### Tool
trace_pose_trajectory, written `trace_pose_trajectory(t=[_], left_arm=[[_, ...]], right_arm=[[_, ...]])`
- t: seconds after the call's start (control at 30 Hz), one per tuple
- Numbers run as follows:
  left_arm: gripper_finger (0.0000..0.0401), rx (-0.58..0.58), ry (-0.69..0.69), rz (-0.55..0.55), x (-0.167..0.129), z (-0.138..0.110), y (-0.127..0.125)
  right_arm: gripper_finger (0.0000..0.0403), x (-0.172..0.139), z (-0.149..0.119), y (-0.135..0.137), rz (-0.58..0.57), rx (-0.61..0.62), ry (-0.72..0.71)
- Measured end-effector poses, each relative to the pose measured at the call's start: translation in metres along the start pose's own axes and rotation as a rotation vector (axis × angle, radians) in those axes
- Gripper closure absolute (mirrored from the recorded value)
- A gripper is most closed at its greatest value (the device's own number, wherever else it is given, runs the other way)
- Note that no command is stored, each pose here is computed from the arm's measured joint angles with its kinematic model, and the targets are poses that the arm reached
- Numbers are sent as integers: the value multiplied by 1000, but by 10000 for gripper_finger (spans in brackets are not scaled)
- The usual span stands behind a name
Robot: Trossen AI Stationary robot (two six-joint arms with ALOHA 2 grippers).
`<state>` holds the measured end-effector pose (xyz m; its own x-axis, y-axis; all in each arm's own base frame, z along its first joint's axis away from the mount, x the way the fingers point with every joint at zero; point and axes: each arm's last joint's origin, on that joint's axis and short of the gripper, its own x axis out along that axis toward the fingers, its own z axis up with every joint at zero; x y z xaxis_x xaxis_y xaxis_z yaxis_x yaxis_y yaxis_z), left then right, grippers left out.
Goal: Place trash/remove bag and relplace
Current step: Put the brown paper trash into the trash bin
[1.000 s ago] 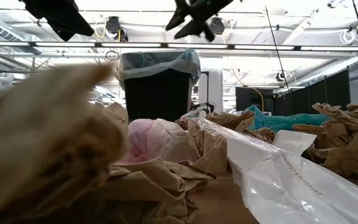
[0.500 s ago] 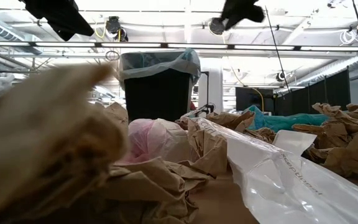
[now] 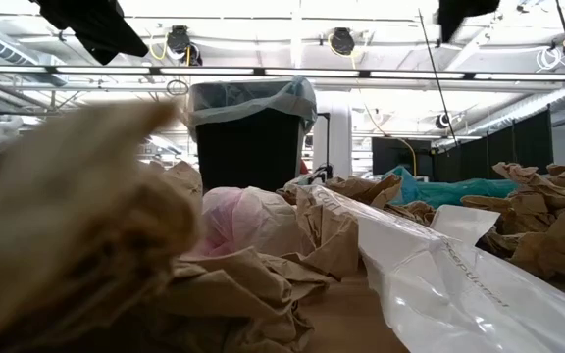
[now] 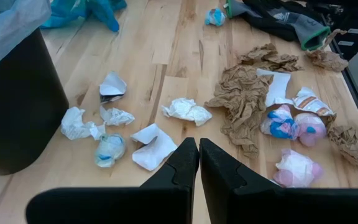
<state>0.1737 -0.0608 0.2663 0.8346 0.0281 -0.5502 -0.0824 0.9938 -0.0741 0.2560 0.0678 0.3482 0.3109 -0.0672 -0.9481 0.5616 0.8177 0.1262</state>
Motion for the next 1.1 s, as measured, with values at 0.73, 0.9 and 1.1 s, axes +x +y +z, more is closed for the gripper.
trace_pose_trajectory(t=[0.73, 0.9, 1.1], left_arm=[[379, -1, 19, -53, 0, 0, -2], [379, -1, 38, -107, 0, -1, -3], [379, -2, 40, -114, 0, -1, -3]], right_arm=[[221, 128, -82, 73, 75, 106, 129], [174, 143, -84, 80, 70, 125, 149], [129, 166, -88, 84, 25, 96, 176]])
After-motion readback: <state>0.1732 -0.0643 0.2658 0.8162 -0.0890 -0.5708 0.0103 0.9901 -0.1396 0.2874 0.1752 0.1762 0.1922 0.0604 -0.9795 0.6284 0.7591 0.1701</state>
